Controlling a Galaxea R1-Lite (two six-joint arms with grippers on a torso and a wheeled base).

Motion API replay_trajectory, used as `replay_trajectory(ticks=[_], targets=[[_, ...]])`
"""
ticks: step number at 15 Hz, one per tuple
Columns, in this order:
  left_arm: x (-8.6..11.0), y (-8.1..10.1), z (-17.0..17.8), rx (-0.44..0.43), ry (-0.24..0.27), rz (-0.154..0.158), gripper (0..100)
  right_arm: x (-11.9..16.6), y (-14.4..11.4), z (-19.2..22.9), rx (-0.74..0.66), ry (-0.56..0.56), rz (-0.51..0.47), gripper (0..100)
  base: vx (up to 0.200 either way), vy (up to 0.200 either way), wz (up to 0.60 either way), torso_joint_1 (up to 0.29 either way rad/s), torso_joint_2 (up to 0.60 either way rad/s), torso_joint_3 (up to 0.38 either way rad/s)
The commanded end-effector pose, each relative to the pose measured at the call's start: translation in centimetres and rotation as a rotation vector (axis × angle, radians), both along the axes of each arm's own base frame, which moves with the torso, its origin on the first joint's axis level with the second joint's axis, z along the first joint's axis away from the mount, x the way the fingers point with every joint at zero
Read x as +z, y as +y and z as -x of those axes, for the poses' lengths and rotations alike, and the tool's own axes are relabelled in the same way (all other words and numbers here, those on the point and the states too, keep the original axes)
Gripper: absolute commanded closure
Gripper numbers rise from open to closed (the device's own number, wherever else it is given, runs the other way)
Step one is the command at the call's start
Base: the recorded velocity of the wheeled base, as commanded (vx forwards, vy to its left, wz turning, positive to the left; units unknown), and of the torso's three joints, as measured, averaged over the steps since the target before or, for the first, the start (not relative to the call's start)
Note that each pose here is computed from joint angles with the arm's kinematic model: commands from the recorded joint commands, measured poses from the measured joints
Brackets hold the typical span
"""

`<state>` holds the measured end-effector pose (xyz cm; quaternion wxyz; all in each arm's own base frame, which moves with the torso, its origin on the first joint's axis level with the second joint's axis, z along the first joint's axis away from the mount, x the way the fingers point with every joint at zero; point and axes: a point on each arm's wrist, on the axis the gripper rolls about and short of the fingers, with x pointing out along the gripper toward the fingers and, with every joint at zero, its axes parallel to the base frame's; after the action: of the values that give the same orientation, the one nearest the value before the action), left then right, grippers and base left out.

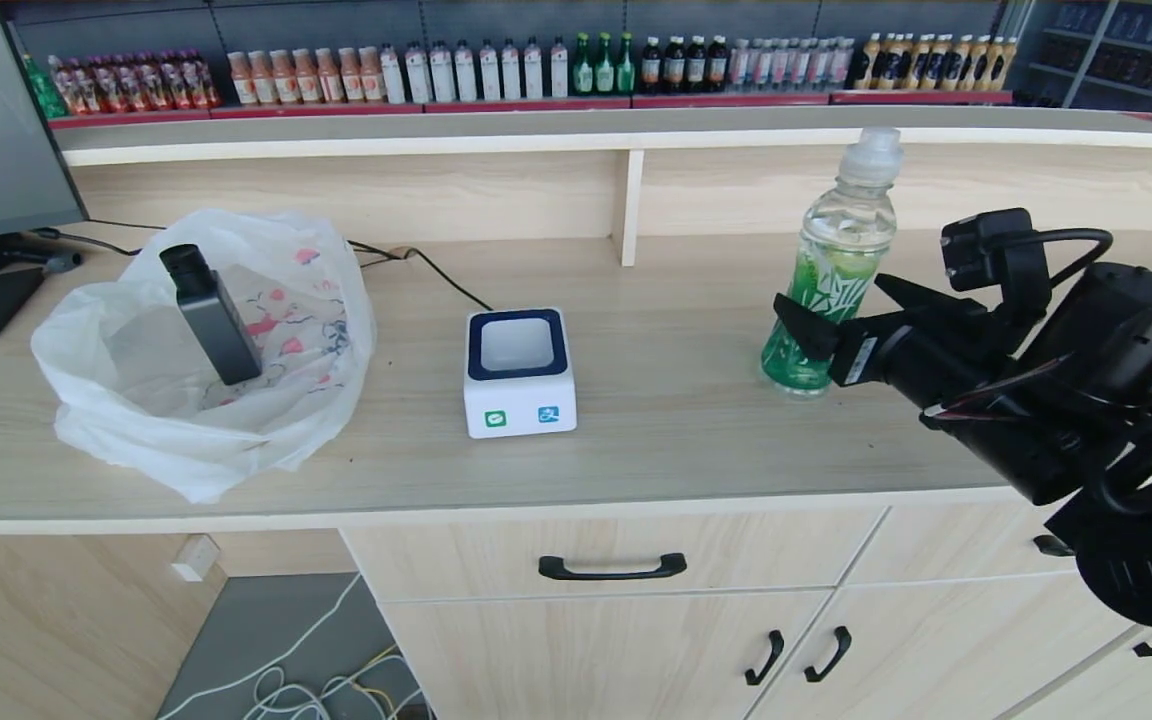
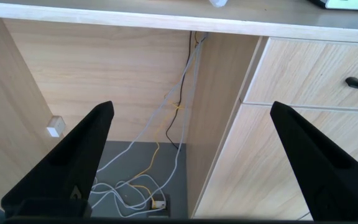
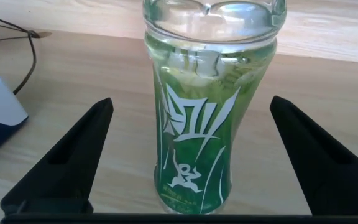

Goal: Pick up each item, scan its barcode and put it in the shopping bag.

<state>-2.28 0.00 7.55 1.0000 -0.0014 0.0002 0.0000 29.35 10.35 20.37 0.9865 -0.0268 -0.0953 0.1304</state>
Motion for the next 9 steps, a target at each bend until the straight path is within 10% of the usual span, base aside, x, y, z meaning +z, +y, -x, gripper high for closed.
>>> replay_trajectory(ticks=[1, 9], targets=[[0.0, 0.0, 0.0, 0.0, 0.0, 0.0, 0, -0.2, 0.1, -0.9, 0.0, 0.004, 0.002, 0, 0.0, 0.0, 0.0, 0.0, 0.0, 0.0], [0.0, 0.0, 0.0, 0.0, 0.0, 0.0, 0, 0.2, 0.6, -3.3, -0.006, -0.032, -0.01, 0, 0.0, 0.0, 0.0, 0.0, 0.0, 0.0]])
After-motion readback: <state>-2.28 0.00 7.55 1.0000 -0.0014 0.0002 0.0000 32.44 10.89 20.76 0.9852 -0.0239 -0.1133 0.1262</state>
